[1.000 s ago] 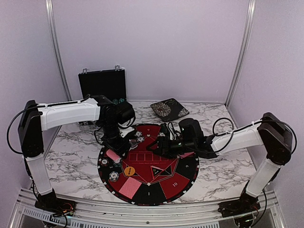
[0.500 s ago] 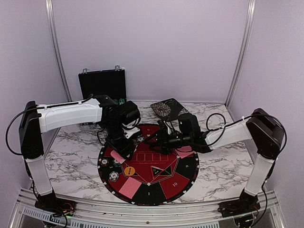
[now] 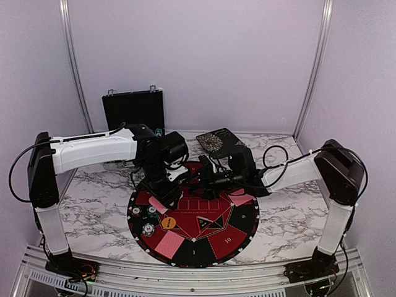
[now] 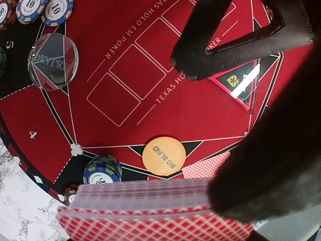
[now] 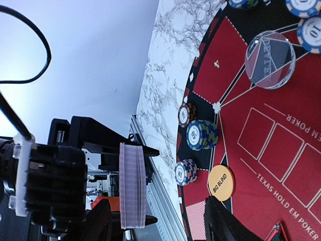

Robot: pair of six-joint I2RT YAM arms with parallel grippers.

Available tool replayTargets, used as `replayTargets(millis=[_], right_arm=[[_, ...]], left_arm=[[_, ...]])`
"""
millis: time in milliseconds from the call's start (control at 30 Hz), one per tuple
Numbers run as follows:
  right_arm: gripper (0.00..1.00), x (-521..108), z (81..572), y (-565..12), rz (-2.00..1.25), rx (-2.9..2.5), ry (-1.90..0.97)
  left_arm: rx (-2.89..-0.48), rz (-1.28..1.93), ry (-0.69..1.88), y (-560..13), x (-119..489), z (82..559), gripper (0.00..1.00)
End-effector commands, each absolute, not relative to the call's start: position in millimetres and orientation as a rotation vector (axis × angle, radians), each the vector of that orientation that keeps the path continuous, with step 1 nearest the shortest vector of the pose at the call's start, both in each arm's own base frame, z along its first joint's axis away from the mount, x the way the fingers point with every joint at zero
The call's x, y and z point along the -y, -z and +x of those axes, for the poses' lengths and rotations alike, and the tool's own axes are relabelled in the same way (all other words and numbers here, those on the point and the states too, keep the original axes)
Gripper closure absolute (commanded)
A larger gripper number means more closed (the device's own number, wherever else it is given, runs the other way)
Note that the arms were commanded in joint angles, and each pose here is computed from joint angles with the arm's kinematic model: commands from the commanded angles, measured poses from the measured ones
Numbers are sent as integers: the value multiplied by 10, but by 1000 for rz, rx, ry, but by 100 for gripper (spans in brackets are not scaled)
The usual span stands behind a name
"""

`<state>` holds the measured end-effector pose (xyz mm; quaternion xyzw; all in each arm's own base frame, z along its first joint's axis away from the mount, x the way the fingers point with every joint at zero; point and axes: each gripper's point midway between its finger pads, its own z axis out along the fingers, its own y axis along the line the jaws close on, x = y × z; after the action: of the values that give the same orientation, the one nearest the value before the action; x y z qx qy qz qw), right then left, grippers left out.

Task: Distribute texas hold em gaming equipment
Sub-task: Pick up the poker card from the face-down deck piles.

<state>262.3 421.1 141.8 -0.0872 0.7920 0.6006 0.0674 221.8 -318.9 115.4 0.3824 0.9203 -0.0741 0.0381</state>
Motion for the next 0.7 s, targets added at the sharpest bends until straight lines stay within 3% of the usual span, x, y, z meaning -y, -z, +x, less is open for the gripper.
replayTargets(millis=[0,667], right_arm=[[39,-4378,2592,-1614,-324,-2314,-1879],[41,-4553,2410,-1581,-349,-2285,-1978]], left_arm=[[-2816,1219,243,-1188,3249,2164,68],[-2810,1216,247,-1211,3265,2159,68]])
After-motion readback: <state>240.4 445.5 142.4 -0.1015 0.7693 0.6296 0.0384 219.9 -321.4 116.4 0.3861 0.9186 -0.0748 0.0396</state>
